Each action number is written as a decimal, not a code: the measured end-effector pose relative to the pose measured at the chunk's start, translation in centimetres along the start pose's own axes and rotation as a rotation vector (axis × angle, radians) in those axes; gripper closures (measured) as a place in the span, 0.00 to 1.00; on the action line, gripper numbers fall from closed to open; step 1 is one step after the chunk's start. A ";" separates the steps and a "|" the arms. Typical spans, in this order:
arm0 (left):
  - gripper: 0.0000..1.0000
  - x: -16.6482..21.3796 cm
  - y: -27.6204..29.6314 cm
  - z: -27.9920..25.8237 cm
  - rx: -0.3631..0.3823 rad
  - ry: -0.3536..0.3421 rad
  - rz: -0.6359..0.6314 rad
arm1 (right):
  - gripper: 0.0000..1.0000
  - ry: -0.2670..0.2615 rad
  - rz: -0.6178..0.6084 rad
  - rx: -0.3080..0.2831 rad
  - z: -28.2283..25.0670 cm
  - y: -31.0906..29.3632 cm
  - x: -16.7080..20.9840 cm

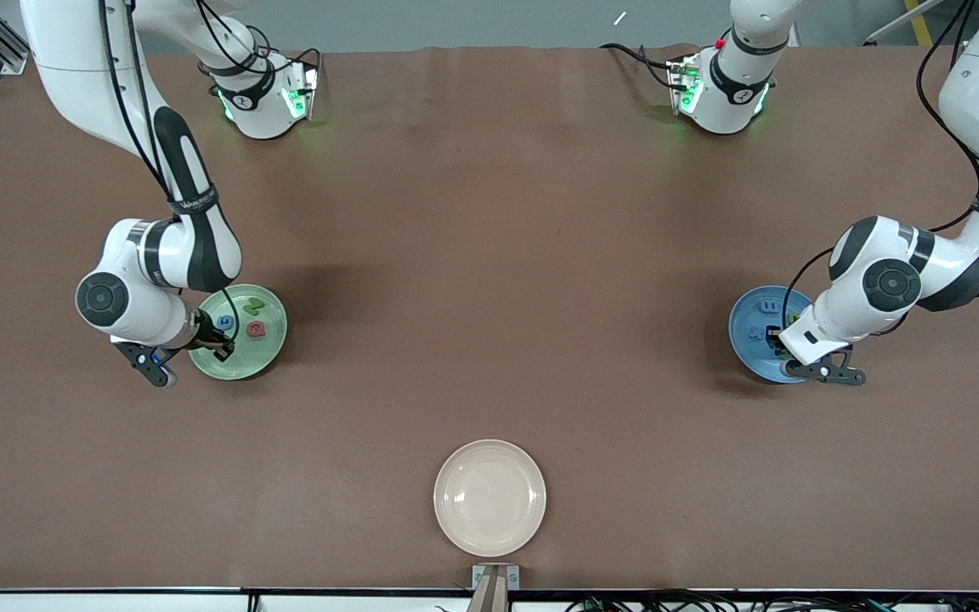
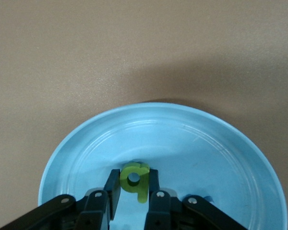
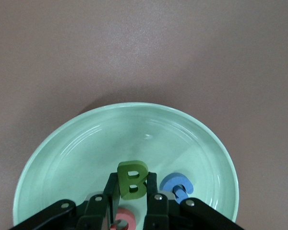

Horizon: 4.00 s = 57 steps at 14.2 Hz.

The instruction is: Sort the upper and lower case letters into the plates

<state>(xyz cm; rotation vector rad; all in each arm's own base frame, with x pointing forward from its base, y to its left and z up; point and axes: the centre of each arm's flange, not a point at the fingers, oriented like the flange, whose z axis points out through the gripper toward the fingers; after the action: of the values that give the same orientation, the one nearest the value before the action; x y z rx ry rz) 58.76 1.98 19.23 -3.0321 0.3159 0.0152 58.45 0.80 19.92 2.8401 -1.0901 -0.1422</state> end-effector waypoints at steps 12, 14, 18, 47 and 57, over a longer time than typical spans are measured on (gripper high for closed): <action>0.00 0.3 -0.2 -0.3 0.003 0.008 -0.003 | 0.29 -0.024 -0.008 -0.024 1.1 -0.2 -0.4; 0.00 0.4 -0.2 -0.4 0.003 0.010 -0.003 | 0.08 -0.067 -0.049 -0.049 0.2 -0.6 -0.4; 0.00 0.6 -0.6 -0.7 -0.007 0.013 -0.021 | 0.00 -0.197 -0.276 -0.079 -5.5 -1.0 1.3; 0.00 2.1 2.2 -6.0 -0.115 -0.061 -0.144 | 0.00 -0.030 -0.796 -0.026 -37.8 8.0 6.9; 0.00 2.4 2.5 -8.1 -0.130 -0.063 -0.135 | 0.00 -0.059 -0.808 0.012 -41.4 9.8 4.2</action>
<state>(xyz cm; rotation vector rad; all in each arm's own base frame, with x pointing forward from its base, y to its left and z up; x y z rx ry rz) 60.57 -1.65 27.02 -3.1663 0.1079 0.1256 60.05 -6.95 61.90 3.1074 0.1117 -0.2693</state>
